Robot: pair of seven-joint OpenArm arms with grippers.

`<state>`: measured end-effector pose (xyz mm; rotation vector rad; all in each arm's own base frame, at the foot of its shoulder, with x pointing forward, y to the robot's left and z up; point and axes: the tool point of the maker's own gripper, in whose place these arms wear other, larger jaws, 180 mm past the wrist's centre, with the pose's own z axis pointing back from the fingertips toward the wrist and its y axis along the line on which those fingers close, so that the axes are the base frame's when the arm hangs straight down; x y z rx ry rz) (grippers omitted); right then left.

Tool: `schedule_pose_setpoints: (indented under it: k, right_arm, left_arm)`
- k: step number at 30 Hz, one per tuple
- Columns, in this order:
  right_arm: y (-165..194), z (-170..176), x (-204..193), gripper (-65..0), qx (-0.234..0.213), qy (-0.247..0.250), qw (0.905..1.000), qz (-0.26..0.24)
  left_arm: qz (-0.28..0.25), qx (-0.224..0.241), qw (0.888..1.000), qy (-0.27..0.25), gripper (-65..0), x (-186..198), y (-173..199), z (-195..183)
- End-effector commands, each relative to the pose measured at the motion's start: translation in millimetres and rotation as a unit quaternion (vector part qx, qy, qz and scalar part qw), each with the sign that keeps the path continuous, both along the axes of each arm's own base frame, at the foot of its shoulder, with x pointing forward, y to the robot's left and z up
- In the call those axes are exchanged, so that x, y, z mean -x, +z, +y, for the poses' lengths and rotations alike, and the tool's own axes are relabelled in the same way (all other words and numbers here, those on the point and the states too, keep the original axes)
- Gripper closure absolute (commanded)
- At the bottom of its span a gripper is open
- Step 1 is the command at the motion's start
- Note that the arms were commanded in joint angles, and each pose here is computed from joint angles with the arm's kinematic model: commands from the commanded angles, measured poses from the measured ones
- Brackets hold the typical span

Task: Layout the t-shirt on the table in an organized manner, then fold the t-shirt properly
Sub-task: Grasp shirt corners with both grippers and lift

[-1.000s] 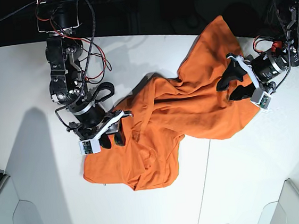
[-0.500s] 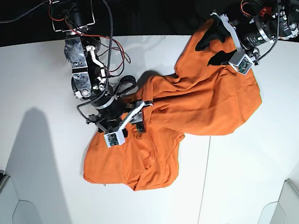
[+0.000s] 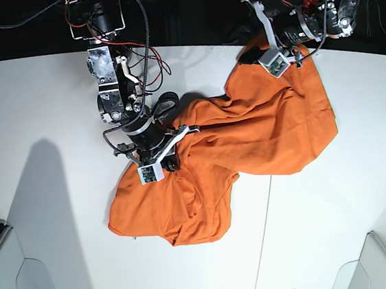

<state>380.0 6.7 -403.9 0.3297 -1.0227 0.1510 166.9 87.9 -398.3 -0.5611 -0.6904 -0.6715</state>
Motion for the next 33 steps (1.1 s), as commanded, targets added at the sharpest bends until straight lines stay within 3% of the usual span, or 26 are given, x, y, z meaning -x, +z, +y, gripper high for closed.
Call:
schedule_pose_setpoints:
  k: [1, 7, 15, 16, 19, 22, 28, 33]
  right_arm:
    - [24, -1, -14, 0.0, -0.004, -0.007, 0.9992, -0.038]
    - [67, -25, -25, 0.0, 0.023, -0.019, 0.9959, -0.085]
    - [100, -61, -27, 0.0, 0.077, -0.024, 0.9916, -0.101]
    - [100, -66, -27, 0.0, 0.084, -0.024, 0.9910, -0.102]
    - [98, -79, -27, 0.0, 0.101, -0.026, 0.9894, -0.102]
    - [94, -89, -24, 0.0, 0.099, -0.034, 0.9898, -0.097]
    - [79, -101, -10, 0.0, 0.066, -0.055, 0.9935, -0.075]
    - [80, -110, 2, 0.0, 0.067, -0.059, 0.9929, -0.078]
  left_arm:
    - [-0.026, 0.008, 1.000, -0.011, -37.4, -6, 9, -4]
    - [-0.070, -0.076, 0.995, 0.004, -37.4, -17, -6, 10]
    - [-0.102, -0.123, 0.987, 0.017, -36.2, -32, -7, 23]
    - [-0.109, -0.128, 0.986, 0.013, -32.2, -33, -7, 24]
    - [-0.121, -0.142, 0.982, 0.006, -11.1, -34, -7, 26]
    - [-0.121, -0.142, 0.982, 0.005, 0.0, -34, -7, 26]
    - [-0.126, -0.159, 0.979, -0.005, 0.0, -33, -10, 29]
    - [-0.137, -0.140, 0.979, -0.046, 0.0, -28, 4, 12]
